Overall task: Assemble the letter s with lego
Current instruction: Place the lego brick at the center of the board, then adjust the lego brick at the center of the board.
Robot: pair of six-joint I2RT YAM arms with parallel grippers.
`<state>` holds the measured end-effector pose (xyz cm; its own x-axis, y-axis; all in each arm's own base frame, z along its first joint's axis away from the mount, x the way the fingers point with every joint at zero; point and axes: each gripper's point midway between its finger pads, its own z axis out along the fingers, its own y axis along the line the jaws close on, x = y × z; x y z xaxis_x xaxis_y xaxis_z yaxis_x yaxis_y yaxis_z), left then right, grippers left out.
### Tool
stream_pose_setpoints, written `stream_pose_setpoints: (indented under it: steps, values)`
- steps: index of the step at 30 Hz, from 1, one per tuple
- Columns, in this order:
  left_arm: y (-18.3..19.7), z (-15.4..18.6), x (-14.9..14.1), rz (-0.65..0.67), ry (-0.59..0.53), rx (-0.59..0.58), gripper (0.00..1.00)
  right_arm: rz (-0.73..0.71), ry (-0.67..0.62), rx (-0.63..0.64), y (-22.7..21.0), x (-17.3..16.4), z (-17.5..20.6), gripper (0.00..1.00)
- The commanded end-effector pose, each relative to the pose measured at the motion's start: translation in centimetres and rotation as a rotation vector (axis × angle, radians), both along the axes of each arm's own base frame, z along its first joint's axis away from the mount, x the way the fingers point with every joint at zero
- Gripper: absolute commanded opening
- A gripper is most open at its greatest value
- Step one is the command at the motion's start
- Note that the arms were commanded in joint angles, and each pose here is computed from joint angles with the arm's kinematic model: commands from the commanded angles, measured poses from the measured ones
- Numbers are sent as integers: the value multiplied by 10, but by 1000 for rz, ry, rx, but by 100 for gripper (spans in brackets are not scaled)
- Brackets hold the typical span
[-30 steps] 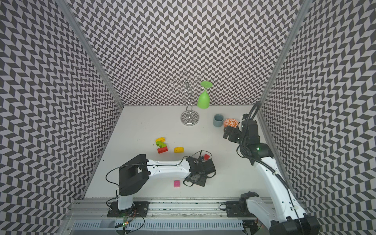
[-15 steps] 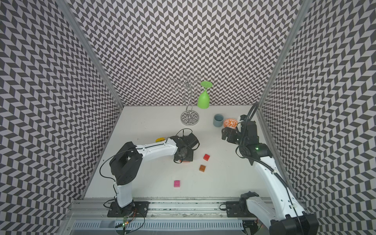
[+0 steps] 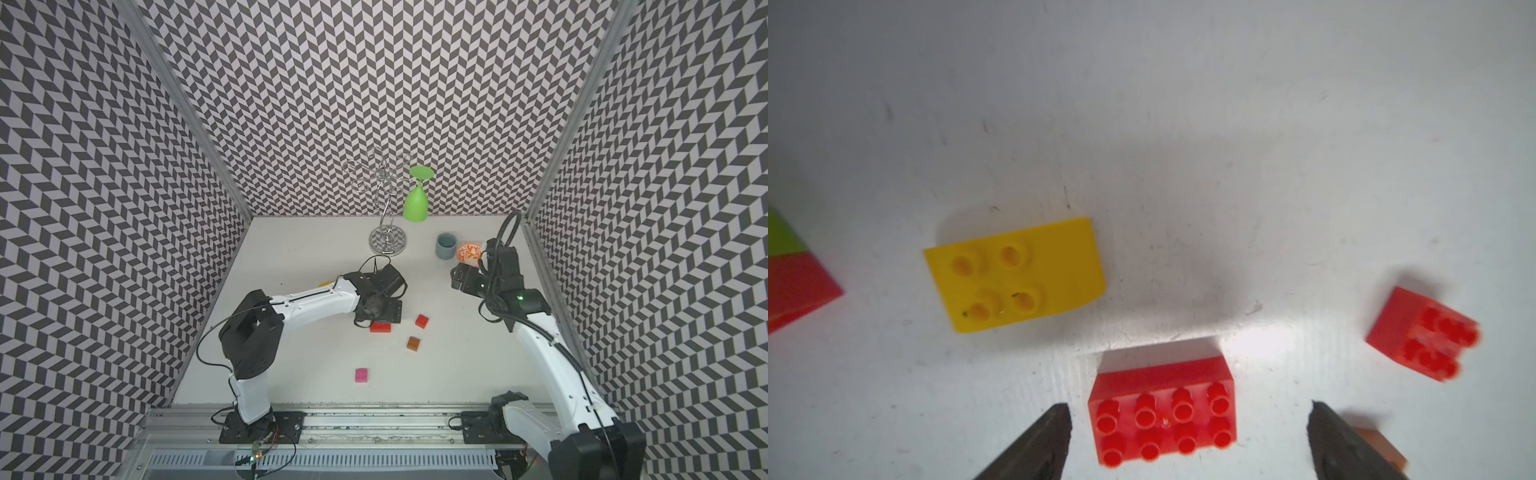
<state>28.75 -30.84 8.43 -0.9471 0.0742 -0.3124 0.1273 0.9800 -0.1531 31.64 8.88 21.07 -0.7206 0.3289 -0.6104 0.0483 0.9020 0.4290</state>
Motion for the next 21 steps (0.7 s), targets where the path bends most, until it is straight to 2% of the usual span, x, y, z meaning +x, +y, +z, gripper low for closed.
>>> stream_pose_setpoints:
  steps: [1, 5, 12, 17, 21]
  values:
    - [10, 87, 16, 7, -171, -125, 91, 49, 110, 22, 36, -18, -24, 82]
    - [69, 111, 35, 93, -275, -136, 91, 108, 254, 76, 94, -53, -73, 70]
    - [177, 93, 58, 243, -337, -169, 87, 84, 396, 75, 129, -79, -128, 60]
    - [214, 65, 58, 292, -297, -159, 87, 81, 432, 56, 143, -83, -144, 58]
    - [224, 48, 55, 304, -272, -170, 87, 78, 476, 14, 148, -86, -159, 57]
